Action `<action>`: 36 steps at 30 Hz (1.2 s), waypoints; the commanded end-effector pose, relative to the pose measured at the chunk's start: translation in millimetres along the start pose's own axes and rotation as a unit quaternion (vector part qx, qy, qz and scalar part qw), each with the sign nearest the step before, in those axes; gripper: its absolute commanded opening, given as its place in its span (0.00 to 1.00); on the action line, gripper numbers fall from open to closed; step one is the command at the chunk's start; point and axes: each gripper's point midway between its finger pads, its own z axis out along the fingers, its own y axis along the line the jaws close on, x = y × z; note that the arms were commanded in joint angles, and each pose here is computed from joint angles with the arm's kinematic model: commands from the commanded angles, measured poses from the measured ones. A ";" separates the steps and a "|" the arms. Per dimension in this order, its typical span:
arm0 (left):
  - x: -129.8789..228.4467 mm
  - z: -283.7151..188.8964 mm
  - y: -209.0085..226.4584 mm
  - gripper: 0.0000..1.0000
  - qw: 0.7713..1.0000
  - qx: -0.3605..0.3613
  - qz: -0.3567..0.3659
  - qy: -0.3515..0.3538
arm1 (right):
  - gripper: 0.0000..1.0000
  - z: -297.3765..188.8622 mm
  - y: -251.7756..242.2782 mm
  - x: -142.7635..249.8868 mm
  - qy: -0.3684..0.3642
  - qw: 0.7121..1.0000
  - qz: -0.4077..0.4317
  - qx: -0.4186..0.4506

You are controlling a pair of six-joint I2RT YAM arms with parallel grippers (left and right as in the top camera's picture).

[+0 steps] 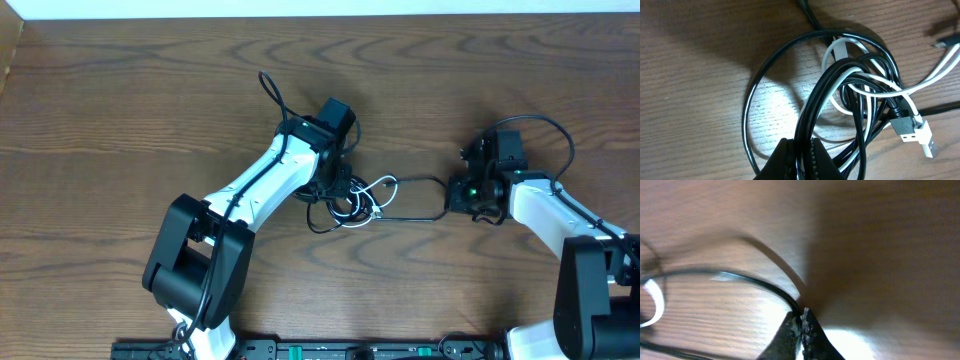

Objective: Untangle cables

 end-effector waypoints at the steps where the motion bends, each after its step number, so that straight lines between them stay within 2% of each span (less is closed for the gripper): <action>1: 3.8 3.2 6.0 0.07 1.000 -0.010 0.005 0.007 | 0.13 -0.7 -61.4 21.8 0.013 0.982 0.094 0.161; 5: 3.1 0.6 5.2 0.08 1.000 -0.008 0.008 0.004 | 0.22 -7.9 -78.9 27.7 0.010 0.969 0.126 0.213; 11: 3.6 -7.0 -3.9 0.08 0.999 0.017 0.028 0.000 | 0.38 -0.3 -61.0 11.6 -0.014 0.979 0.126 0.160; 13: 2.1 -12.5 -5.3 0.07 0.999 0.019 0.032 -0.009 | 0.40 4.8 -42.4 3.5 -0.016 0.990 0.093 0.106; 14: 0.5 -18.2 -6.7 0.08 0.999 0.022 0.037 -0.018 | 0.40 8.1 -19.1 -3.5 -0.018 0.998 0.051 0.041; 17: -1.1 -28.4 -11.5 0.07 0.998 0.034 0.041 -0.031 | 0.45 6.6 19.9 -13.2 -0.028 0.997 -0.006 -0.068; 20: 4.5 -43.6 -36.5 0.07 0.990 0.105 0.088 -0.033 | 0.50 2.1 39.7 -22.1 -0.043 0.991 -0.017 -0.122; 23: 9.9 -52.7 -52.0 0.07 0.981 0.150 0.120 -0.032 | 0.50 -2.7 55.7 -25.7 -0.049 0.985 -0.030 -0.165; 26: 10.3 -54.0 -53.9 0.07 0.980 0.156 0.121 -0.033 | 0.52 -12.6 84.8 -22.1 -0.048 0.967 -0.077 -0.239; 30: 7.8 -54.4 -54.9 0.08 0.979 0.157 0.122 -0.038 | 0.55 -36.8 131.8 -2.6 -0.038 0.915 -0.168 -0.364; 33: 5.4 -54.8 -55.7 0.07 0.979 0.158 0.124 -0.043 | 0.62 -45.0 147.7 9.5 -0.027 0.894 -0.195 -0.402; 36: 3.9 -54.5 -54.5 0.07 0.979 0.154 0.124 -0.046 | 0.61 -46.3 155.9 17.0 -0.018 0.887 -0.206 -0.413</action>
